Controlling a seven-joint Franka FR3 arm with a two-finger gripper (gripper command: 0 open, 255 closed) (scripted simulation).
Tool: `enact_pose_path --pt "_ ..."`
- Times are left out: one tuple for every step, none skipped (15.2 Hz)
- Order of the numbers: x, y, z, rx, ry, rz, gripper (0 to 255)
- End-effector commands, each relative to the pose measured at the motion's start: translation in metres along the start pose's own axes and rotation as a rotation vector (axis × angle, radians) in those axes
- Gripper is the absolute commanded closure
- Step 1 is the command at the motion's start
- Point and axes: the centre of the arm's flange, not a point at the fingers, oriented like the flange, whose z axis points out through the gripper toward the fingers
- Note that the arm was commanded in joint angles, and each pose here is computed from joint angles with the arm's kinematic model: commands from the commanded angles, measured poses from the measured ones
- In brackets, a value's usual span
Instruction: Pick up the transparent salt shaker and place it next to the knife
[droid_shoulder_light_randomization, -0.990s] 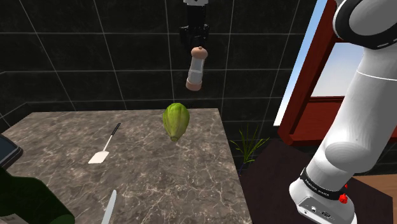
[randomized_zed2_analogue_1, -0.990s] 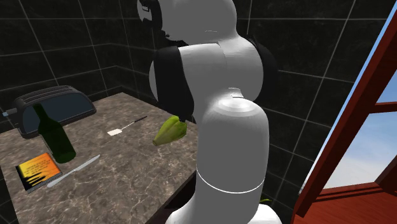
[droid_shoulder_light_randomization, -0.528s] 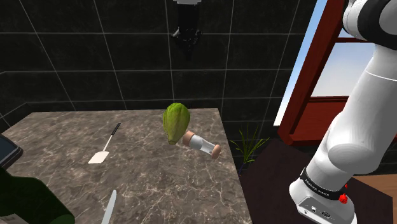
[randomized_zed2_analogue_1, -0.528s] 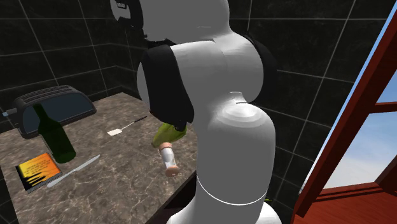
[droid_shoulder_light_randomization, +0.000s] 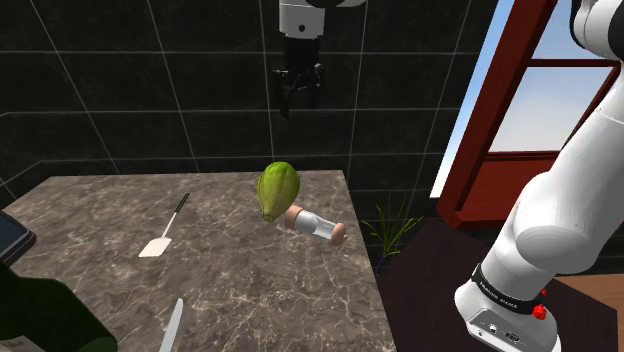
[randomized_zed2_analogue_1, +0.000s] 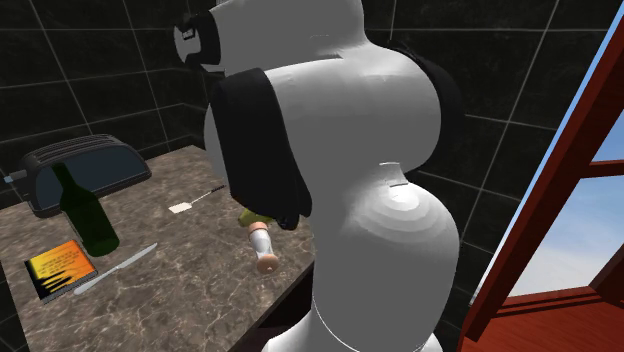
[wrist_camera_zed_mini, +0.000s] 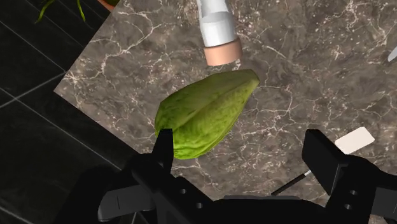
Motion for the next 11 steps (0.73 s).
enact_pose_path --pt "-0.013 0.008 0.024 0.015 0.010 -0.015 0" --pt "-0.018 0.010 0.036 0.022 0.014 -0.023 0" --pt "-0.023 0.012 0.048 0.029 0.018 -0.031 0" --pt "-0.028 0.014 0.061 0.036 0.023 -0.039 0" --pt "-0.033 0.016 0.073 0.043 0.027 -0.047 0" --pt "-0.037 0.017 0.086 0.050 0.031 -0.055 0" --pt "-0.042 0.019 0.099 0.057 0.035 -0.063 0" --pt "-0.047 0.021 0.111 0.065 0.039 -0.071 0" --pt "-0.051 0.023 0.124 0.072 0.043 -0.079 0" --pt "-0.056 0.024 0.137 0.079 0.047 -0.087 0" --pt "-0.060 0.026 0.149 0.086 0.051 -0.095 0"
